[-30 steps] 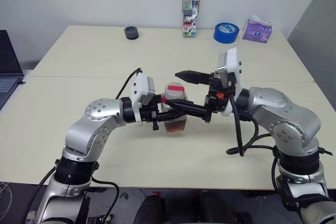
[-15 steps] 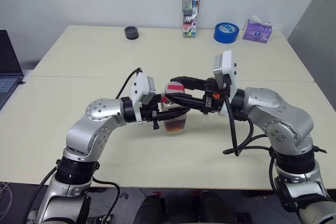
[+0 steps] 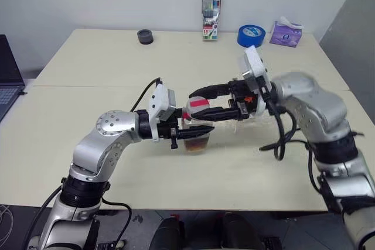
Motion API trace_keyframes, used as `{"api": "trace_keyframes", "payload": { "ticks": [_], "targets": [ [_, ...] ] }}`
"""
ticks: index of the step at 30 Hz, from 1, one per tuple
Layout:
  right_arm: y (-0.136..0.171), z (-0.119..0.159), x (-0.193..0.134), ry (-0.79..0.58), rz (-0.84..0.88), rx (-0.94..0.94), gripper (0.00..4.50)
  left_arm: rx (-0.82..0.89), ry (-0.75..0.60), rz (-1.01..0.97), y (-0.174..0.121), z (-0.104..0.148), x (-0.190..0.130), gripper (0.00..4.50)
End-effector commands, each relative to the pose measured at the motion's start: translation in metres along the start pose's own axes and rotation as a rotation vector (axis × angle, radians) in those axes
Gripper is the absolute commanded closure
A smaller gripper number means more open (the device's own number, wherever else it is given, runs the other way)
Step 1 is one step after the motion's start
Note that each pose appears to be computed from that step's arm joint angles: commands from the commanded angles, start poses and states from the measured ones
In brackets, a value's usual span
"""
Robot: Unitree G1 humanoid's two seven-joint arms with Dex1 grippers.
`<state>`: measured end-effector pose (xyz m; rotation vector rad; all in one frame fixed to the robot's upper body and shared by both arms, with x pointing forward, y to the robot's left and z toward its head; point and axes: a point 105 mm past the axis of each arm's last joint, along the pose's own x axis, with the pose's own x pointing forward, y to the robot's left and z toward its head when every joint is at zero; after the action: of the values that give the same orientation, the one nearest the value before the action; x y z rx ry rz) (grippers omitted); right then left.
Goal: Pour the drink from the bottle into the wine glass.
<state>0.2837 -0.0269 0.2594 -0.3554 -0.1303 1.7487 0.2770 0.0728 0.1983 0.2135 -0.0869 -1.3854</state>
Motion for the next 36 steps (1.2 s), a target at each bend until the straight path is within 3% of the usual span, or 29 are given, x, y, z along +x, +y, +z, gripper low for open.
{"api": "trace_keyframes", "payload": {
  "ticks": [1,3,11,17,22,31,34,36],
  "targets": [
    [-0.014,-0.001,-0.011,0.058,0.013,-0.053,2.67,0.04,-0.064,-0.099,-0.018,0.019,0.004,2.76],
    [-0.017,-0.001,-0.016,0.062,0.013,-0.04,2.67,0.041,-0.069,-0.085,-0.017,0.02,0.005,2.76],
    [0.005,-0.001,-0.05,0.082,-0.104,0.071,0.02,0.041,-0.062,-0.001,-0.007,0.017,-0.004,2.76],
    [0.026,0.006,-0.033,-0.004,-0.247,0.096,0.02,0.044,-0.062,0.041,0.003,0.016,-0.006,2.76],
    [0.021,0.01,-0.011,-0.094,-0.414,0.079,0.02,0.049,-0.064,0.044,0.007,0.017,-0.004,2.76],
    [0.019,0.015,0.004,-0.151,-0.461,0.09,0.02,0.06,-0.059,0.033,0.008,0.018,-0.002,2.76],
    [0.018,0.015,0.004,-0.15,-0.46,0.092,0.61,0.06,-0.06,0.035,0.008,0.018,-0.002,2.76],
    [0.018,0.014,0.004,-0.145,-0.452,0.088,1.32,0.059,-0.059,0.037,0.007,0.017,-0.002,2.76]
  ]
}}
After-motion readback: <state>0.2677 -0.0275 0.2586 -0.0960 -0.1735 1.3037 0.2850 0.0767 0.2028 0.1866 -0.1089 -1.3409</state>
